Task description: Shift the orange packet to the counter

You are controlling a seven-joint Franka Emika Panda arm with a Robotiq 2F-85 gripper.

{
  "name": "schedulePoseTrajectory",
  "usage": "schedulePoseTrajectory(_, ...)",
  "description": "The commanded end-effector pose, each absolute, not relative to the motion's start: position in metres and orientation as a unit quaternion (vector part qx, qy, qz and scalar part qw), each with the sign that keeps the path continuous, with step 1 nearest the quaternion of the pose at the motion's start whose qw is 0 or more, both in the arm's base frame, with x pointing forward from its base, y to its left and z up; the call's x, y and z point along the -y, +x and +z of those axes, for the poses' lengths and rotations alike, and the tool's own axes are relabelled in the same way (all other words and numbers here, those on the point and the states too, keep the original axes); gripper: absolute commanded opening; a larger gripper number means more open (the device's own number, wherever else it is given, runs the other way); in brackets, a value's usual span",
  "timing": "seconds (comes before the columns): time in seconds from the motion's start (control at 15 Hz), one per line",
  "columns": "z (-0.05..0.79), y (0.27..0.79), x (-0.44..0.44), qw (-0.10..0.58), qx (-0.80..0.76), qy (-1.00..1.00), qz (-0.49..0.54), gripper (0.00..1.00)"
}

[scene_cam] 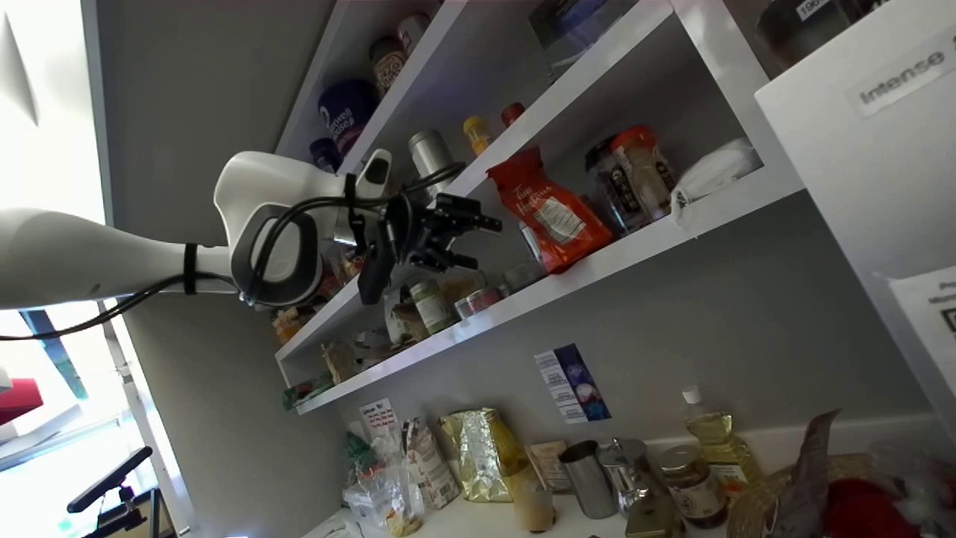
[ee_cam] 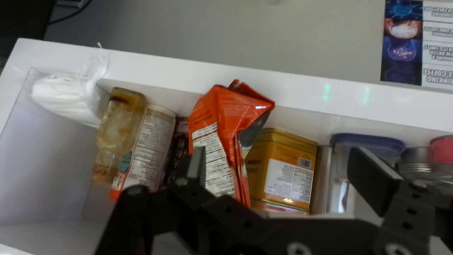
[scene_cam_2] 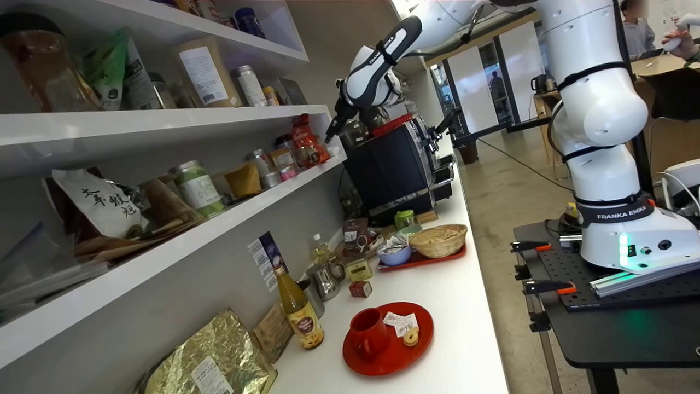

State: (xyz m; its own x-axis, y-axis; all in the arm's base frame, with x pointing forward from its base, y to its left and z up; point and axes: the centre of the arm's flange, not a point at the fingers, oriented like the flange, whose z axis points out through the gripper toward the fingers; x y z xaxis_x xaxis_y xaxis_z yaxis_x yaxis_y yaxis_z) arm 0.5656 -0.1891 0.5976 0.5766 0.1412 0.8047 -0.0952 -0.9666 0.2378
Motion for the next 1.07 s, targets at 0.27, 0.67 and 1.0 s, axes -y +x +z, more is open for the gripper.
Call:
schedulePoseTrajectory(0.27,0.628,0.624,0.223,0.137,0.015,0.856,0.499,1.00)
schedulePoseTrajectory(0.67,0.610,0.664,0.219,0.124,0.022,0.858,0.497,0.79)
schedulePoseTrajectory(1.0,0.596,0.683,0.213,0.126,0.016,0.862,0.491,0.49)
